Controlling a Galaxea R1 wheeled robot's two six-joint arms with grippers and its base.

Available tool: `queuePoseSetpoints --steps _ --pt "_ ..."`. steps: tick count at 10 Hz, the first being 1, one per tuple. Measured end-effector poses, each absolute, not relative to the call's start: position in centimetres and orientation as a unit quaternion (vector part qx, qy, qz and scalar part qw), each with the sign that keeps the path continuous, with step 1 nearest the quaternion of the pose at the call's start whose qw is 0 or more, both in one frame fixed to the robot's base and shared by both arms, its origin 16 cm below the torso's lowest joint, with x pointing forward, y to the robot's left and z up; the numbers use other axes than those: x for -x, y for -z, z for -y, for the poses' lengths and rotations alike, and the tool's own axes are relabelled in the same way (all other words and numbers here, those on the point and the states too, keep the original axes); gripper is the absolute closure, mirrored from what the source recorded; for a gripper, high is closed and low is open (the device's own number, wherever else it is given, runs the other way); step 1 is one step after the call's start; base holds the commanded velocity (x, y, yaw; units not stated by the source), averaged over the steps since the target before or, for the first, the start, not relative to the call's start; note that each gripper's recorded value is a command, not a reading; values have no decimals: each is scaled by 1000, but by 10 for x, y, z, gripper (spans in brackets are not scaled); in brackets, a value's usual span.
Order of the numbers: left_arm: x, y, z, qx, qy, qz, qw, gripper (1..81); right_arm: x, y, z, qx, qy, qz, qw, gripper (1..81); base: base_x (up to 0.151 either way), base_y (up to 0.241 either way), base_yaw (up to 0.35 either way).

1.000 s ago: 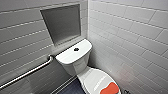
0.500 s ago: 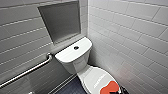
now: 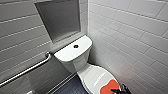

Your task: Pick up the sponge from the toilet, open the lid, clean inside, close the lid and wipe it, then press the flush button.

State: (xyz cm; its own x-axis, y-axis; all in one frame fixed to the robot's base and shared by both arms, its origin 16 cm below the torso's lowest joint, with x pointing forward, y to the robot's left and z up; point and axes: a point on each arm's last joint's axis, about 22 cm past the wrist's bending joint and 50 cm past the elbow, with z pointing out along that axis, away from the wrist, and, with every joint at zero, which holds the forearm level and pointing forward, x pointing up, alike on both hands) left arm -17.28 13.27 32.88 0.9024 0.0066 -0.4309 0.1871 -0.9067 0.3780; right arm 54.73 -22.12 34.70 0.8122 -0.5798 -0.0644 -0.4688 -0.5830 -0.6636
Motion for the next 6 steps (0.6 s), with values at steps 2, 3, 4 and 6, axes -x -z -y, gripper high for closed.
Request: queuePoseSetpoints --steps 2,3,4,6 --pt "173 -328 -138 -953 215 -50 207 10 -556 -349 221 884 86 -300 349 10 0 0 0" --pt "174 -328 -138 -953 216 -50 207 10 -557 -346 219 884 86 -300 349 10 0 0 0" --pt "173 -328 -141 -954 215 -49 205 10 -560 -340 215 885 87 -302 345 10 0 0 0" --pt "174 -328 -146 -954 217 -51 201 10 -565 -325 216 888 94 -306 331 10 0 0 0"
